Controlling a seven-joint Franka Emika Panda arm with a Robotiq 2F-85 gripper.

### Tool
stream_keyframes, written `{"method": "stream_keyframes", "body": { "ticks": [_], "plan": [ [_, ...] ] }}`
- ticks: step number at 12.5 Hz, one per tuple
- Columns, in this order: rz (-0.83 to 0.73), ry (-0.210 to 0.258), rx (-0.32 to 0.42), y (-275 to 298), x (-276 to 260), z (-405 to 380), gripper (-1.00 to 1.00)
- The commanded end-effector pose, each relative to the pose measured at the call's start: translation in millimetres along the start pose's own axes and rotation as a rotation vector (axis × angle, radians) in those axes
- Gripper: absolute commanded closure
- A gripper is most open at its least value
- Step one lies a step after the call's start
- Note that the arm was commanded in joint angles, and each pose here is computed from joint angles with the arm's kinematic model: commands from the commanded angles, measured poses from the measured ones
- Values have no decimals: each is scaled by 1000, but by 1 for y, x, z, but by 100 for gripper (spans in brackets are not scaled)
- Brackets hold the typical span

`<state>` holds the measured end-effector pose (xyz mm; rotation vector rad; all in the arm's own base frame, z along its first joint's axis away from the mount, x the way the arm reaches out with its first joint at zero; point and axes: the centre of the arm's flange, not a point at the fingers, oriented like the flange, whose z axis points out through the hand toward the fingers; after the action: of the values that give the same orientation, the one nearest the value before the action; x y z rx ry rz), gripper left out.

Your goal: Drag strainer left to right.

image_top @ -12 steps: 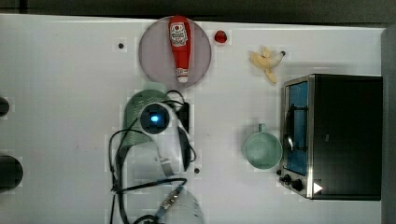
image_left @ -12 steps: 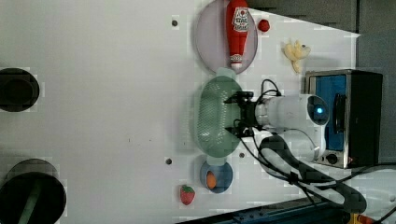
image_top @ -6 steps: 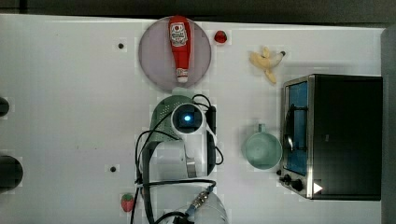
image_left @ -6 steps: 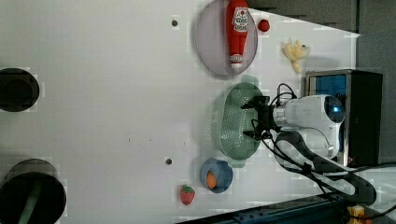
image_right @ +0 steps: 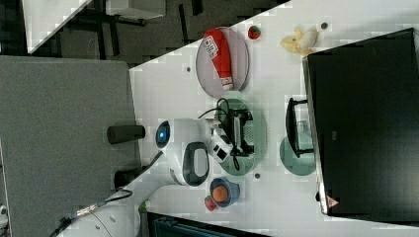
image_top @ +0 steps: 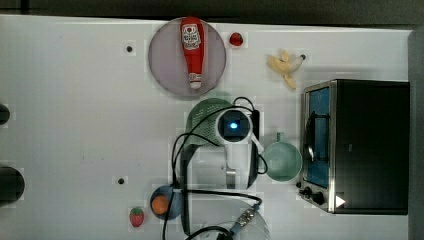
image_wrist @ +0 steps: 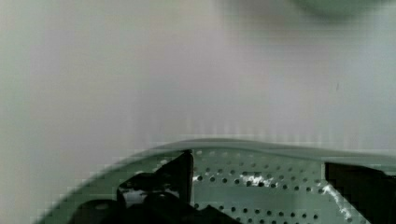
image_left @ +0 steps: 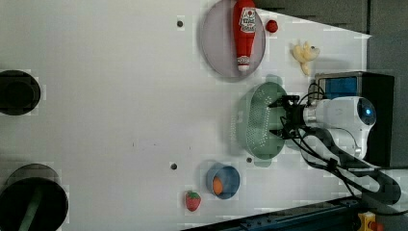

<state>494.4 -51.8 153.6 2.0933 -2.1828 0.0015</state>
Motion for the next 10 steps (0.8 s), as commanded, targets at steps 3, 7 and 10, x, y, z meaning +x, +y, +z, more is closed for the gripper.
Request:
{"method": "stream_keyframes", "body": {
  "ticks": [3,7,10],
  "plan": [
    [-183,5,37,-3,15,-19,-100],
    [-615,19,111,-12,3,-83,-100],
    [-716,25,125,-12,5,-164,-100]
  ]
}}
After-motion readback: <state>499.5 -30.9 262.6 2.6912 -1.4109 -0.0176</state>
